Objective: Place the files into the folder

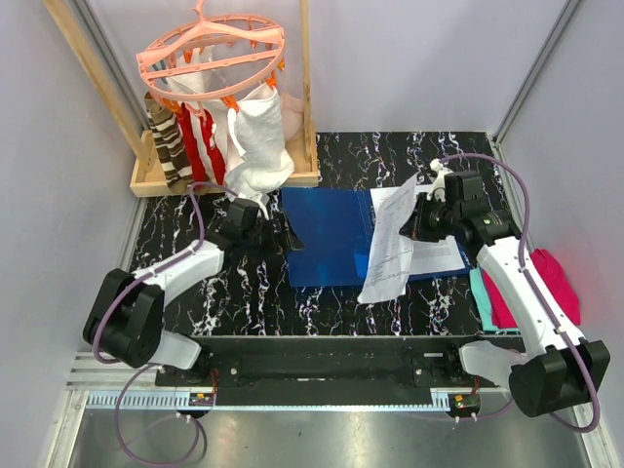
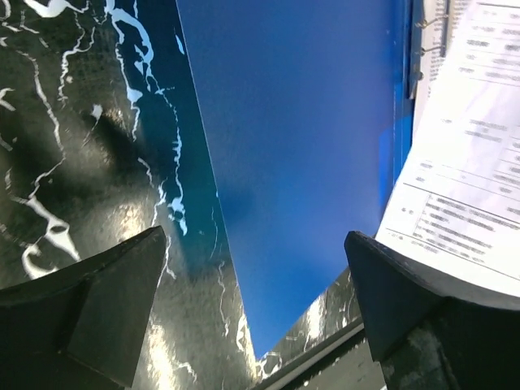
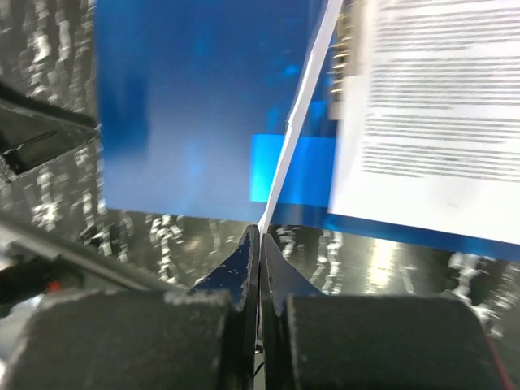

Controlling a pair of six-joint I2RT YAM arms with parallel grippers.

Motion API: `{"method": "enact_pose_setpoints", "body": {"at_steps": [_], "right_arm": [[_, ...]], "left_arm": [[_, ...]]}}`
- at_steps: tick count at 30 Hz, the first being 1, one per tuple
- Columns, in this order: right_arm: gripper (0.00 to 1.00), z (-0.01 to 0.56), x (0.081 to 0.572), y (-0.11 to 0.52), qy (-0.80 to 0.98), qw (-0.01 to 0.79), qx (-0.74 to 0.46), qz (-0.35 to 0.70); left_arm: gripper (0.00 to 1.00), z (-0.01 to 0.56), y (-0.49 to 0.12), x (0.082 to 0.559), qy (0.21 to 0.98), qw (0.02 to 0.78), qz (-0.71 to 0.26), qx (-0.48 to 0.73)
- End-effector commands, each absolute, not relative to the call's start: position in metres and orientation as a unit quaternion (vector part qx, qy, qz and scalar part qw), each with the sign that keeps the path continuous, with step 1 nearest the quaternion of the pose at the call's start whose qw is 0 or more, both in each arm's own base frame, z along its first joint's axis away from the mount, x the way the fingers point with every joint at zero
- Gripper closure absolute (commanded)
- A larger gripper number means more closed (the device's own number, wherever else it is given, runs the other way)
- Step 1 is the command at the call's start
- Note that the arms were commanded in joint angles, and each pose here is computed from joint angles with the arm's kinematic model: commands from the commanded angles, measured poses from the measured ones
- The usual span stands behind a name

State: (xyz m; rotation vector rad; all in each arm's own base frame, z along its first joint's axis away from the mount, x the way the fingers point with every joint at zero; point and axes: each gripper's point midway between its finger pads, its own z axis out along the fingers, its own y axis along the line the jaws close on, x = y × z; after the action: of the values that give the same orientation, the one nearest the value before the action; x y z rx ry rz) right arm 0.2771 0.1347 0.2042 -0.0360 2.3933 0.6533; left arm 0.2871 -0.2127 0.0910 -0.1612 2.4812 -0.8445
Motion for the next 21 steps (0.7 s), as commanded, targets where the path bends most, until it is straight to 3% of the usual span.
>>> {"method": "enact_pose_setpoints", "body": {"at_steps": [1,7,13,14,21], "right_arm": [[1.0,0.236,0.283,0.105,0.905,0.387,-0.015,0.174],[1.0,0.254,0.288,0.105,0.897,0.407,-0.033,0.172],[1.0,0.249,0.299,0.11,0.901,0.394,-0.045,0.173],[1.0,0.254,0.3,0.117,0.898,0.394,-0.052,0.19],[1.0,0.264,0.306,0.145,0.882,0.383,-0.082,0.263]], "left_arm": [[0.08,0.096,-0.229,0.307,0.9,0.285,-0.324,-0.068],[0.21,0.074,-0.233,0.304,0.906,0.264,-0.321,-0.077],[0.55,0.073,-0.233,0.301,0.902,0.264,-0.331,-0.083],[0.65,0.076,-0.232,0.301,0.902,0.267,-0.328,-0.079],[1.0,0.073,-0.213,0.294,0.92,0.26,-0.282,-0.081]]}}
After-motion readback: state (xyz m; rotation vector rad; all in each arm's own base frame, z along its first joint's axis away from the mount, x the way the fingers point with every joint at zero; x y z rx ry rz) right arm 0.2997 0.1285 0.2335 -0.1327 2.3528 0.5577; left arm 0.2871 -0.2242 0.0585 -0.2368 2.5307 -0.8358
